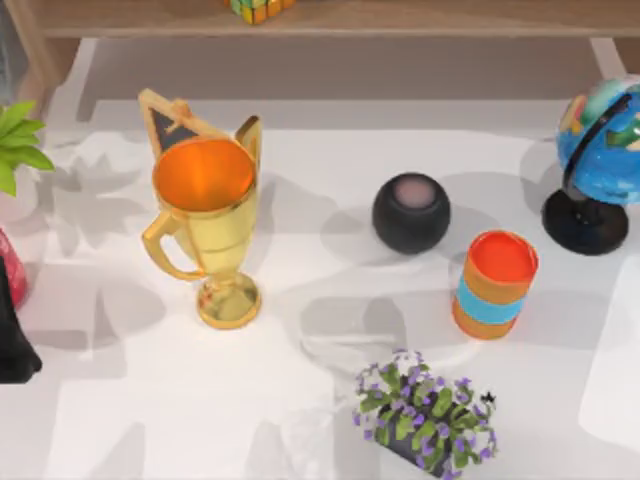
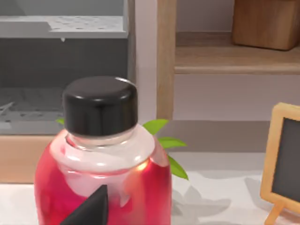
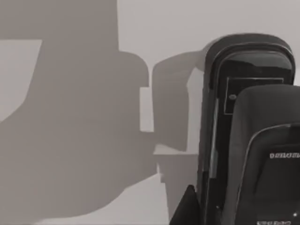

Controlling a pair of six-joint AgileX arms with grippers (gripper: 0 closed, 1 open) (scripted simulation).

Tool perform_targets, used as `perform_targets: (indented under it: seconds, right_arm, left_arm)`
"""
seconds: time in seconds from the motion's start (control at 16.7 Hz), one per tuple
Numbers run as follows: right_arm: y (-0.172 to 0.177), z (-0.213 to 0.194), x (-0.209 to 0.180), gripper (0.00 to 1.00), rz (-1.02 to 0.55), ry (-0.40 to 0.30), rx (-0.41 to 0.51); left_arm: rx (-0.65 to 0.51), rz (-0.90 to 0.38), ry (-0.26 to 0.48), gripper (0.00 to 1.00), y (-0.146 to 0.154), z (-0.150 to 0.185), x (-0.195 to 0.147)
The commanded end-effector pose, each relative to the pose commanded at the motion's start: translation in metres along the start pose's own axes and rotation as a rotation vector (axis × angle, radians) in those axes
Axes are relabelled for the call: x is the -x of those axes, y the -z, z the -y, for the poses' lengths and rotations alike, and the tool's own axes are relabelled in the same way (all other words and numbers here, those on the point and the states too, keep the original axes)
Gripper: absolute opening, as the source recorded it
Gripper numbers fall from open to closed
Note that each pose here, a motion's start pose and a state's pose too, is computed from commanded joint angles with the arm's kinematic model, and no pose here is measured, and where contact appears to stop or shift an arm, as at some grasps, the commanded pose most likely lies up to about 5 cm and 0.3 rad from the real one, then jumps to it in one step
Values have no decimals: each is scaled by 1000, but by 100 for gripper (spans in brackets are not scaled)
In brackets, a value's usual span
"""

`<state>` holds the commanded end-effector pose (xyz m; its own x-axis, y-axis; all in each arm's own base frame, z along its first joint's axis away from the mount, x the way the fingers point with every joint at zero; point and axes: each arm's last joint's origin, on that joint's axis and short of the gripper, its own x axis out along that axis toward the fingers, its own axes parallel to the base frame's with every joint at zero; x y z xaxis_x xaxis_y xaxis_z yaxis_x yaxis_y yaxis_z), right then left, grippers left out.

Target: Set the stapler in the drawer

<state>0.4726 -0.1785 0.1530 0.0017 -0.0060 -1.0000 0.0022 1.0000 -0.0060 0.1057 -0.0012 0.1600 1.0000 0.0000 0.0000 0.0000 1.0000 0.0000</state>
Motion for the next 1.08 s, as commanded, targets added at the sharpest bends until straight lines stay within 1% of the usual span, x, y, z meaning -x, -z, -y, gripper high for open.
perform_targets:
  seconds: [0.24,0.3,0.84,1.08]
  right_arm:
    - [0,0,0,98,0,0,0]
    - [0,0,0,100,0,0,0]
    - [0,0,0,100,0,0,0]
    - [4,-1,10,100,60,2,33]
  left_arm:
    - [0,0,0,100,0,0,0]
    - [0,0,0,100,0,0,0]
    - [0,0,0,100,0,0,0]
    - [0,0,0,100,0,0,0]
